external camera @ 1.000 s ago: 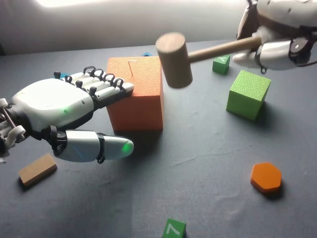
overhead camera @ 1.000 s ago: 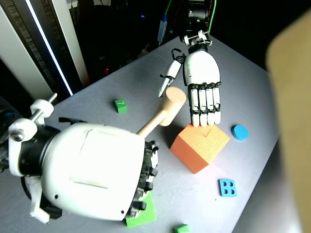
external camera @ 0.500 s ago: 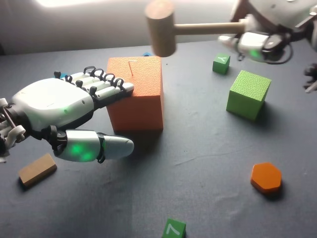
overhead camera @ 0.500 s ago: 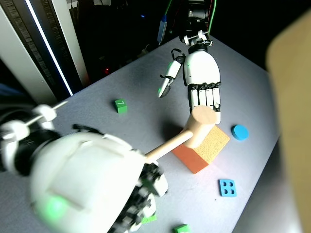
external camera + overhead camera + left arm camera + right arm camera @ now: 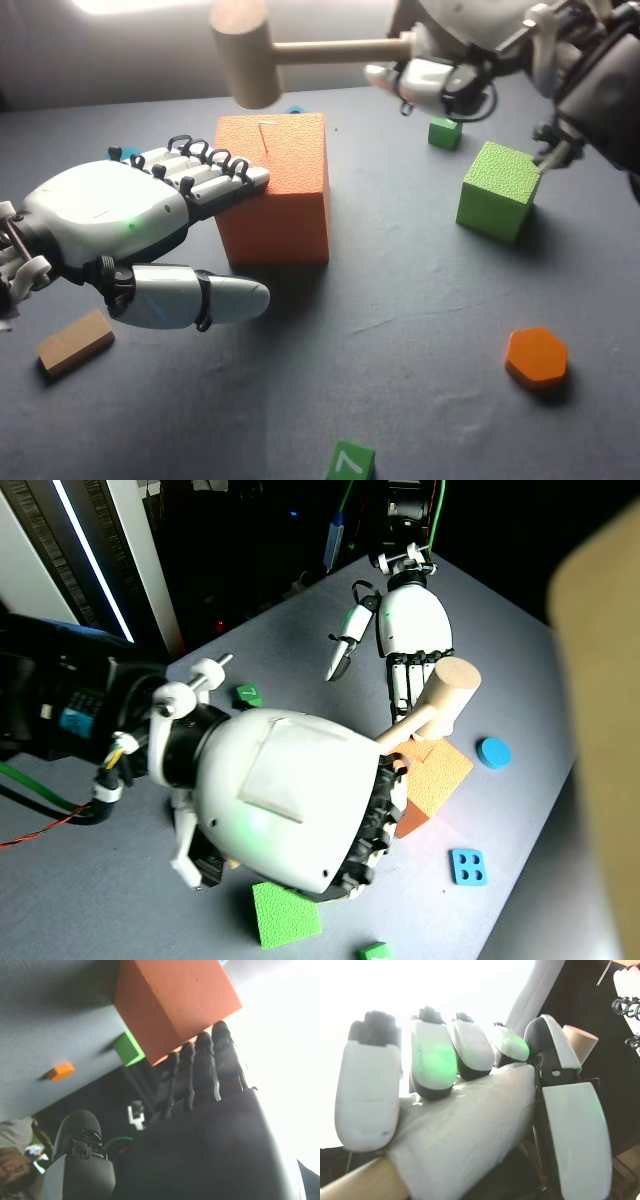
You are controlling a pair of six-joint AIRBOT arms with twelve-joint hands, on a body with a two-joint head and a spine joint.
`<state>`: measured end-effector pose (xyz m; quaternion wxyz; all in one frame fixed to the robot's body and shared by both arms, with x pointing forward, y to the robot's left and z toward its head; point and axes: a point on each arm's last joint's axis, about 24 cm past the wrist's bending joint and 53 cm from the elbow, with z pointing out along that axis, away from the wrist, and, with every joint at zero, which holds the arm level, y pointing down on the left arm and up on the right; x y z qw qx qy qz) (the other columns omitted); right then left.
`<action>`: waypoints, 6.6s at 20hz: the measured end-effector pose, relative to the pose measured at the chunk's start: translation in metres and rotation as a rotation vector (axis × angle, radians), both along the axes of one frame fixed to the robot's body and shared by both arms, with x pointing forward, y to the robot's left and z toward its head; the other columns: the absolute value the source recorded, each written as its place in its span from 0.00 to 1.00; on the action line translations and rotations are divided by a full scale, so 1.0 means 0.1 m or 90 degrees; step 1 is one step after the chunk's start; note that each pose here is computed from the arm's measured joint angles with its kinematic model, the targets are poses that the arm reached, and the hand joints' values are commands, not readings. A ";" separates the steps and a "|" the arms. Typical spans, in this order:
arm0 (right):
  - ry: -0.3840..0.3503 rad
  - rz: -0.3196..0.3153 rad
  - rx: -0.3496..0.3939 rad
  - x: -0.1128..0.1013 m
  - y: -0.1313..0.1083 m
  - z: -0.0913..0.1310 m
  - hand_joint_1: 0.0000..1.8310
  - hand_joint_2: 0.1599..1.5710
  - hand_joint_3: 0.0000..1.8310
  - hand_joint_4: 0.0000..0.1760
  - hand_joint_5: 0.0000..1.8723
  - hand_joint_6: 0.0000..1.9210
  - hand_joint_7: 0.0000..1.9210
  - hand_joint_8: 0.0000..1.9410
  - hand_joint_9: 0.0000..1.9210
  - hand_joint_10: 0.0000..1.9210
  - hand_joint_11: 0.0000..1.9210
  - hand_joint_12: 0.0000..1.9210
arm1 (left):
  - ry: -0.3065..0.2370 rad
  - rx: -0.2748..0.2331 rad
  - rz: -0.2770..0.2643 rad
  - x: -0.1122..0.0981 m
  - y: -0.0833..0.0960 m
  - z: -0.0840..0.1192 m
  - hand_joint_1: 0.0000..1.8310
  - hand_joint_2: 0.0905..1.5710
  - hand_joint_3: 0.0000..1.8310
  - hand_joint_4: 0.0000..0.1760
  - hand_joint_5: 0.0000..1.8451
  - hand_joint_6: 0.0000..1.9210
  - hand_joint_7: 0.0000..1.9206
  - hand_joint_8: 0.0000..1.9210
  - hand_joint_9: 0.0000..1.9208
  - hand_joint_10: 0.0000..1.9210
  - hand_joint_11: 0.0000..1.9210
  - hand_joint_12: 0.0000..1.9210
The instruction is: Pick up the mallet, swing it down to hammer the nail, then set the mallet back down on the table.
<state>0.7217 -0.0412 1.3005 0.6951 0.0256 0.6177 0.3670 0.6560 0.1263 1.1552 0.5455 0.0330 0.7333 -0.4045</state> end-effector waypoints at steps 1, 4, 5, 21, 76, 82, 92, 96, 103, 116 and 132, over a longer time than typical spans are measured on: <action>-0.006 0.003 0.003 0.01 0.05 0.05 0.31 0.99 0.00 1.00 0.74 1.00 0.84 1.00 0.89 1.00 0.98 1.00 | 0.000 0.000 0.000 0.00 0.00 0.00 0.00 0.71 0.00 0.00 0.04 0.00 0.05 0.00 0.04 0.00 0.02 0.04; -0.017 0.001 0.008 0.07 0.09 0.14 0.30 0.99 0.00 1.00 0.75 1.00 0.84 1.00 0.89 1.00 0.98 1.00 | -0.001 0.000 0.000 0.00 0.00 0.00 0.00 0.72 0.00 0.00 0.04 0.00 0.05 0.00 0.04 0.00 0.02 0.04; -0.019 -0.003 0.009 0.09 0.08 0.15 0.31 0.99 0.00 1.00 0.75 1.00 0.84 1.00 0.89 1.00 0.98 1.00 | 0.000 0.000 0.000 0.00 0.00 0.00 0.00 0.72 0.00 0.00 0.04 0.00 0.05 0.00 0.04 0.00 0.02 0.04; 0.045 -0.020 -0.045 0.26 0.06 -0.60 0.39 0.95 0.00 1.00 0.72 1.00 0.82 1.00 0.89 1.00 0.99 1.00 | 0.000 0.000 0.000 0.00 0.00 0.00 0.00 0.72 0.00 0.00 0.04 0.00 0.05 0.00 0.04 0.00 0.02 0.05; 0.028 0.052 -0.177 -0.40 -0.37 -0.73 0.31 0.97 0.00 1.00 0.74 1.00 0.84 1.00 0.91 1.00 0.99 1.00 | 0.000 -0.002 0.001 0.02 -0.01 0.03 0.00 0.72 0.00 0.00 0.05 0.00 0.06 0.00 0.05 0.00 0.01 0.09; -0.002 0.119 -0.253 -0.64 -0.08 -1.08 0.31 0.96 0.00 1.00 0.74 1.00 0.84 1.00 0.91 1.00 1.00 1.00 | 0.001 -0.001 0.004 0.03 0.00 0.08 0.00 0.72 0.00 0.00 0.05 0.00 0.06 0.00 0.05 0.00 0.01 0.09; -0.016 0.170 -0.259 -0.72 0.53 -1.41 0.31 0.96 0.00 1.00 0.74 1.00 0.83 1.00 0.90 1.00 0.99 1.00 | -0.021 -0.018 0.018 0.11 0.07 0.34 0.00 0.72 0.00 0.00 0.04 0.00 0.04 0.00 0.04 0.00 0.00 0.08; -0.009 0.165 -0.270 -0.68 0.53 -1.54 0.31 0.95 0.00 1.00 0.73 1.00 0.81 1.00 0.89 1.00 0.98 1.00 | -0.031 -0.029 0.024 0.10 0.12 0.48 0.00 0.71 0.00 0.00 0.05 0.00 0.05 0.00 0.05 0.00 0.01 0.09; -0.009 0.158 -0.261 -0.66 0.54 -1.62 0.22 0.92 0.00 1.00 0.63 1.00 0.71 1.00 0.79 1.00 0.90 1.00 | -0.042 -0.036 0.024 0.08 0.12 0.60 0.00 0.72 0.00 0.00 0.05 0.00 0.06 0.01 0.06 0.01 0.01 0.09; -0.003 0.162 -0.285 -0.68 0.50 -1.74 0.27 0.80 0.00 0.00 0.26 0.64 0.27 0.70 0.27 0.72 0.27 0.74 | -0.043 -0.040 0.023 0.04 0.13 0.65 0.00 0.71 0.00 0.00 0.06 0.00 0.08 0.01 0.07 0.01 0.01 0.10; -0.006 0.158 -0.286 -0.67 0.47 -1.73 0.29 0.69 0.00 0.00 0.25 0.00 0.27 0.00 0.23 0.02 0.00 0.59 | -0.040 -0.037 0.019 0.02 0.10 0.63 0.00 0.71 0.00 0.00 0.06 0.00 0.08 0.00 0.07 0.00 0.01 0.11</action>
